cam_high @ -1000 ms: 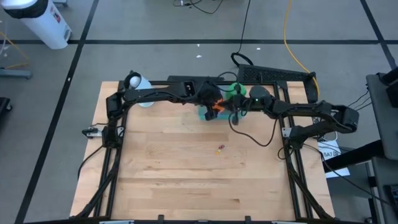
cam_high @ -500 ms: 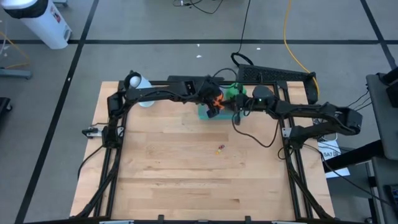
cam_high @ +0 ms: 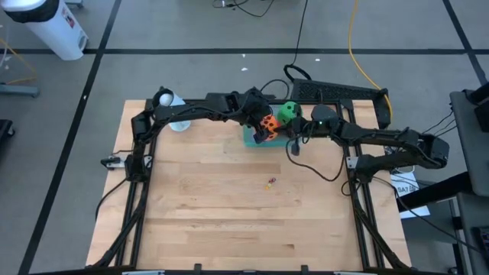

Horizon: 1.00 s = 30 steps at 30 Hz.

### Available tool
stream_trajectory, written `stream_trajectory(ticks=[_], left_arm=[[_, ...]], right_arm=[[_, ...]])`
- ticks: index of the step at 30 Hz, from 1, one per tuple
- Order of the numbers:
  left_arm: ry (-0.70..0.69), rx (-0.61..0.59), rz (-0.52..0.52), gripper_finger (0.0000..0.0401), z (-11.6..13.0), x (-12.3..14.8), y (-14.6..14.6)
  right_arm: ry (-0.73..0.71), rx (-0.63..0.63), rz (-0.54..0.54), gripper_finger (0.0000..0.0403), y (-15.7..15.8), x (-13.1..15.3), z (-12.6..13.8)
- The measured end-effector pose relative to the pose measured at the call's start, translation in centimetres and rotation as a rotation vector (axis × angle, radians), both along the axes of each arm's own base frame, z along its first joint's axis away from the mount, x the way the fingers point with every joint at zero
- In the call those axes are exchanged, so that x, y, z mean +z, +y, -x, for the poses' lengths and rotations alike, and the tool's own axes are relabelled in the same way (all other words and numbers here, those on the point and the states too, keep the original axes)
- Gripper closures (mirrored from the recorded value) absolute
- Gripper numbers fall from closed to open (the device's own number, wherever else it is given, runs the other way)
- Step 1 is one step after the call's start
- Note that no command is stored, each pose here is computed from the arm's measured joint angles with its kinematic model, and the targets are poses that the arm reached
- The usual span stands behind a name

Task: Pick & Place Dice
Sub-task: Put the large orange die into the bin

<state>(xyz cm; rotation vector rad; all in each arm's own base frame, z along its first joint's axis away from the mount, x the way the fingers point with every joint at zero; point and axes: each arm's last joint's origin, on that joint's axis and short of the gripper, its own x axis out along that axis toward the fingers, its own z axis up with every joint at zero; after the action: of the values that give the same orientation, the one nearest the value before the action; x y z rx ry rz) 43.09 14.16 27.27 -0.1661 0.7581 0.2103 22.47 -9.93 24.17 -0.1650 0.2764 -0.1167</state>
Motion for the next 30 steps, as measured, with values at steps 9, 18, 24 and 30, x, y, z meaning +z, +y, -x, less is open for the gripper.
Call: stream_trajectory(ticks=[9,18,24,30], left_arm=[[-0.024,-0.023,-0.034,0.0001,-0.4,0.0,-0.4],[-0.018,-0.031,-0.033,0.0001,-0.5,-0.1,-0.6],[-0.007,-0.031,-0.039,0.0001,-0.4,-0.2,-0.6],[-0.003,-0.025,-0.053,0.0001,-0.4,-0.2,-0.5]], right_arm=[[0.047,-0.018,-0.009,0.0403,-0.5,-0.7,0.0],[0.107,-0.028,-0.046,0.0403,-0.9,-1.9,-0.3],[0.136,-0.028,-0.061,0.0403,-1.1,-2.7,-0.7],[0.144,-0.032,-0.067,0.0403,-1.2,-3.0,-0.8]])
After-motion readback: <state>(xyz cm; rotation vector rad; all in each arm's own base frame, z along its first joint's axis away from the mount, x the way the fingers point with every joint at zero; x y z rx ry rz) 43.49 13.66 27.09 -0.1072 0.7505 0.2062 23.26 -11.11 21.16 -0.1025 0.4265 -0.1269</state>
